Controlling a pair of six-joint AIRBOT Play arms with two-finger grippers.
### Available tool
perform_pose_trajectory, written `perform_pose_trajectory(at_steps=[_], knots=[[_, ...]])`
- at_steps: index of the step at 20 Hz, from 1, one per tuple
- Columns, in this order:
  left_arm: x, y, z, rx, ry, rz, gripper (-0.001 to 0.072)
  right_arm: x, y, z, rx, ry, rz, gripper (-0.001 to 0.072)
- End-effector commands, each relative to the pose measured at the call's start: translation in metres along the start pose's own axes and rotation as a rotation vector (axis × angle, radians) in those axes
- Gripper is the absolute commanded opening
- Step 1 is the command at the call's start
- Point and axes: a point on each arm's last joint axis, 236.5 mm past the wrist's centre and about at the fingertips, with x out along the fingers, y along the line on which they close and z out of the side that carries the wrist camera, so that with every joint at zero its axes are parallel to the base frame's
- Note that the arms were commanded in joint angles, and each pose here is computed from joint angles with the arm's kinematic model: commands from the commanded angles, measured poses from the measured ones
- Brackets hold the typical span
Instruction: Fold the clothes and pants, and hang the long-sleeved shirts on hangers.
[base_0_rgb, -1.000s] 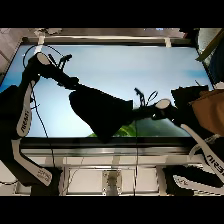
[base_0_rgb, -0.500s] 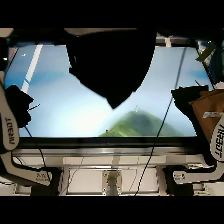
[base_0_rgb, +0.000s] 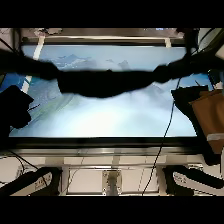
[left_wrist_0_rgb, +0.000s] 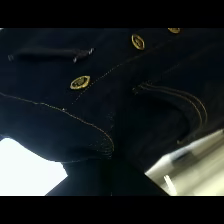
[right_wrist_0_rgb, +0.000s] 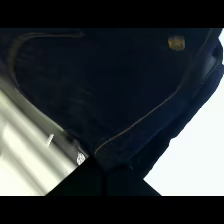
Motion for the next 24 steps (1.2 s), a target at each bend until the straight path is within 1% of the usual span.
perform_pose_trajectory(at_steps=[1, 4, 7, 8, 9, 10, 11, 12, 13, 15, 17, 19, 20, 21, 22, 24], knots=[[0.088, 0.019, -0.136, -0.188, 0.320, -0.047, 0.0024, 0.086, -0.023, -0.111, 0.141, 0.268, 0.018, 0.0007], [0.126, 0.025, -0.209, -0.297, 0.438, -0.052, 0.0024, 0.115, -0.037, -0.189, 0.246, 0.427, 0.012, 0.0007], [0.130, 0.018, -0.232, -0.333, 0.491, -0.079, 0.0026, 0.118, -0.036, -0.209, 0.273, 0.477, 0.020, 0.0008], [0.130, 0.015, -0.231, -0.337, 0.489, -0.090, 0.0120, 0.118, -0.035, -0.208, 0.274, 0.475, 0.021, 0.0008], [0.130, 0.013, -0.229, -0.336, 0.482, -0.100, 0.0454, 0.118, -0.034, -0.208, 0.280, 0.476, 0.022, 0.0011], [0.130, 0.013, -0.229, -0.335, 0.481, -0.101, 0.0659, 0.116, -0.032, -0.210, 0.279, 0.489, 0.030, 0.0089], [0.129, 0.010, -0.228, -0.340, 0.484, -0.113, 0.0651, 0.110, -0.028, -0.212, 0.274, 0.517, 0.043, 0.0244], [0.127, 0.006, -0.222, -0.348, 0.470, -0.132, 0.0639, 0.103, -0.023, -0.214, 0.266, 0.549, 0.057, 0.0374], [0.125, 0.005, -0.209, -0.354, 0.423, -0.140, 0.0638, 0.093, -0.019, -0.215, 0.247, 0.584, 0.062, 0.0381], [0.118, 0.021, -0.172, -0.350, 0.272, -0.091, 0.0638, 0.078, -0.023, -0.199, 0.191, 0.586, 0.025, 0.0382], [0.100, 0.056, -0.130, -0.399, 0.074, 0.006, 0.0638, 0.068, -0.041, -0.165, 0.113, 0.506, -0.080, 0.0381], [0.080, 0.102, -0.111, -0.506, -0.076, 0.118, 0.0638, 0.061, -0.069, -0.117, 0.031, 0.349, -0.224, 0.0380], [0.074, 0.126, -0.116, -0.584, -0.095, 0.174, 0.0639, 0.060, -0.084, -0.086, -0.001, 0.236, -0.294, 0.0379], [0.073, 0.141, -0.127, -0.644, -0.072, 0.206, 0.0638, 0.060, -0.097, -0.059, 0.010, 0.125, -0.350, 0.0374], [0.078, 0.148, -0.141, -0.687, -0.024, 0.201, 0.0638, 0.063, -0.108, -0.041, 0.041, 0.055, -0.375, 0.0373], [0.097, 0.150, -0.155, -0.726, 0.051, 0.166, 0.0638, 0.080, -0.124, -0.037, 0.106, 0.068, -0.353, 0.0377]])
